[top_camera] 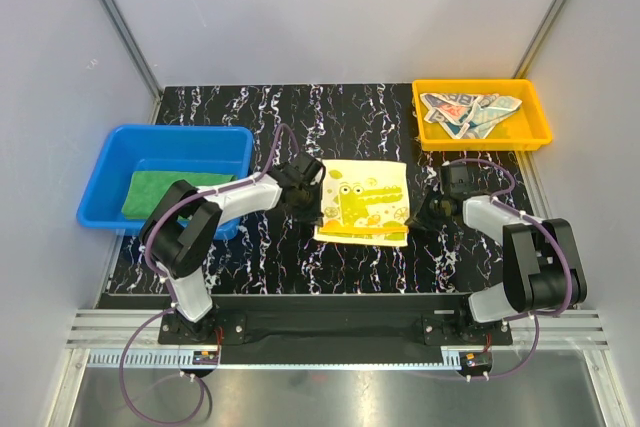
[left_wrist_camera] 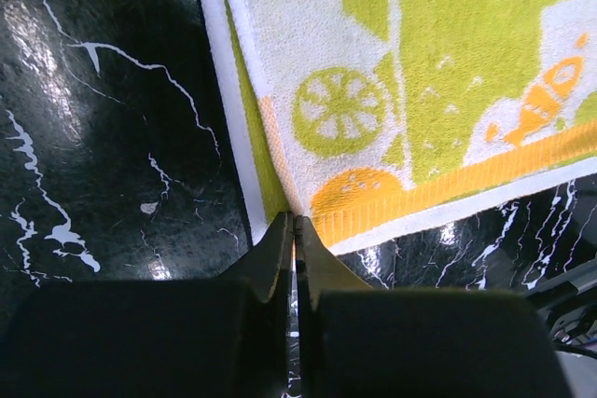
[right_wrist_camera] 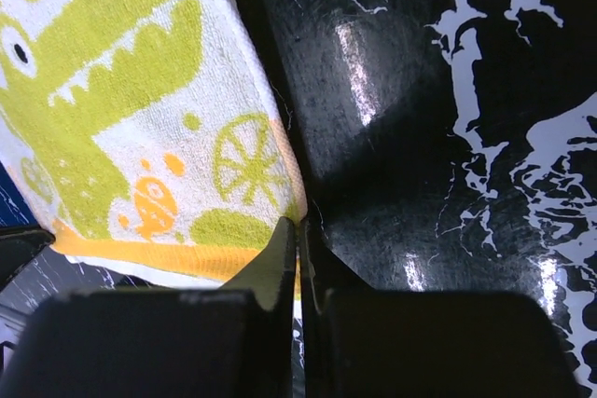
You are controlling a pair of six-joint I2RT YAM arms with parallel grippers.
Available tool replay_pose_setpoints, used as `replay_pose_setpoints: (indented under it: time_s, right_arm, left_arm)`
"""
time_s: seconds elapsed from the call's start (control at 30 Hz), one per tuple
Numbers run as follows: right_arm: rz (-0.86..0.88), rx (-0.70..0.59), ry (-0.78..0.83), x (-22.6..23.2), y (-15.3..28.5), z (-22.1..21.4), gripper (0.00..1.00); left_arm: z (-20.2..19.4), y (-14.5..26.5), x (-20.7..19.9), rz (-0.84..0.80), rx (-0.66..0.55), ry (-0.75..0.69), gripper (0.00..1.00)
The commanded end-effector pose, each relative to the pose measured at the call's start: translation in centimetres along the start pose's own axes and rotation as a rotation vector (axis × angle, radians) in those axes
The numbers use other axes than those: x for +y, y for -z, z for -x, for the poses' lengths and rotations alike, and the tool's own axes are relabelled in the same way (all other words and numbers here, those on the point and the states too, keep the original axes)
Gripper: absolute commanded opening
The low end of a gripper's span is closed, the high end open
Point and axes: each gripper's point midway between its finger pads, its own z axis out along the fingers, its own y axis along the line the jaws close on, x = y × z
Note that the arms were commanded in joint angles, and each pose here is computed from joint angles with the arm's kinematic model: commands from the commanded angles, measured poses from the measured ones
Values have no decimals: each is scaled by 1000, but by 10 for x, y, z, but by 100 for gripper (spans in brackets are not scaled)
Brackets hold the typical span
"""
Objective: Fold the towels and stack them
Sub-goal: Fold the towel
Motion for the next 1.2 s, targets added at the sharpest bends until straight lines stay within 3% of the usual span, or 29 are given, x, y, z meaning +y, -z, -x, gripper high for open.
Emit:
replay_pose_setpoints:
  time_s: [0.0,0.1,0.17,0.3,0.33,0.47,0.53,0.57,0.63,0.77,0.9,1.17]
  right_arm:
    - [-14,-45,46,9,11,18,6]
    - [-4,-34,53,13,13,19,18]
    - [-1,-32,54,14,12,19,18]
    - [2,-30,56,14,12,18,11]
    - [4,-26,60,15,12,17,1]
    - [7,-24,64,17,12,18,2]
    - [10,-25,68,20,13,19,6]
    - [10,-25,67,20,13,19,13]
    - [13,-24,71,22,13,20,14]
    - [18,-17,73,23,12,18,14]
    - [24,-20,78,26,13,19,10]
    - [23,-22,88,30,18,24,2]
  left_arm:
    - [19,15,-18,-35,-51,-27,0]
    - [21,16,-21,-42,-46,-31,0]
    - [19,14,-21,-49,-35,-27,0]
    - [16,12,-23,-55,-24,-29,0]
    - [15,13,-23,-52,-24,-34,0]
    - [15,13,-26,-56,-14,-45,0]
    - [16,13,-27,-56,-15,-50,9]
    - [16,13,-27,-56,-15,-50,17]
    - [15,11,-28,-58,-9,-52,22]
    - [11,5,-26,-63,10,-49,16]
    - [7,1,-25,-64,20,-47,0]
    - [13,7,-25,-43,3,-52,0]
